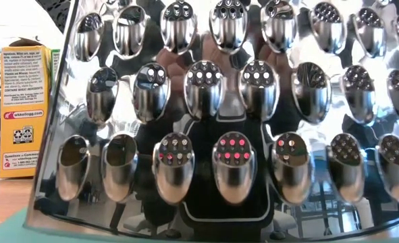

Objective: Pick & Place Kitchen Items
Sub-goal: Put the small brown food coloring bottle into the red bin

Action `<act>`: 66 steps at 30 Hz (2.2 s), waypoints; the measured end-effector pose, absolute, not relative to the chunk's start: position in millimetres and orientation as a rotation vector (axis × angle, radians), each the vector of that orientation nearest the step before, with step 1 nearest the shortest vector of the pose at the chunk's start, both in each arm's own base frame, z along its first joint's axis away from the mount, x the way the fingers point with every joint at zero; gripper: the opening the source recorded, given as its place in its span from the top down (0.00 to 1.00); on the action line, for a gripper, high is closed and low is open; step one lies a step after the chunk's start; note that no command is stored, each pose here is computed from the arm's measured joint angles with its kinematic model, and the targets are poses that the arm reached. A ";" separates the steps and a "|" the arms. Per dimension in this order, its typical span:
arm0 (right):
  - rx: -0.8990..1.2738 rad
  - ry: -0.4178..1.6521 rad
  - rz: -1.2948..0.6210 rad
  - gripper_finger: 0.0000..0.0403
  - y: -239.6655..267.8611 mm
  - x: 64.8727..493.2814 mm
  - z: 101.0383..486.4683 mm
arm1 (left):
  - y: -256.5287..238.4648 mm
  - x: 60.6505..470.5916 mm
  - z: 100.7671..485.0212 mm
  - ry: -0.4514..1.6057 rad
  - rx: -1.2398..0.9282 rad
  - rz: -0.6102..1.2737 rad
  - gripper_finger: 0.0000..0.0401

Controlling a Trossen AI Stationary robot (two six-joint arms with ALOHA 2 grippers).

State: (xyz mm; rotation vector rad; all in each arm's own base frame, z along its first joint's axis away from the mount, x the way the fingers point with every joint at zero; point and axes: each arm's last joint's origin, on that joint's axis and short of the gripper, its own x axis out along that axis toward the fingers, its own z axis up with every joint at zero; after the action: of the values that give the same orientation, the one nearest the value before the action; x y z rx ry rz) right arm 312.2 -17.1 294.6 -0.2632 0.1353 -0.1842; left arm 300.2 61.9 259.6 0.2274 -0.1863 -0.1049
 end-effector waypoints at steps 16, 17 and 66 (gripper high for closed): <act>-0.280 0.333 -0.286 0.63 -20.3 307.7 277.5 | 94.5 289.0 251.0 -0.003 0.160 0.179 0.94; -0.278 0.345 -0.283 0.63 -19.6 307.4 276.4 | 97.6 286.6 249.8 0.033 0.152 0.229 0.94; -0.236 0.366 -0.264 0.65 -13.5 306.8 273.5 | 157.3 222.4 223.7 0.514 -0.116 0.773 0.76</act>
State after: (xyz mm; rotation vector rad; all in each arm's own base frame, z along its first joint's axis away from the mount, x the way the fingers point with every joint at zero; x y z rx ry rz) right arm 306.8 -13.5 273.5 -0.2361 0.3660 -0.2641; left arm 222.4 157.3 223.7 -0.1156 0.5136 0.7727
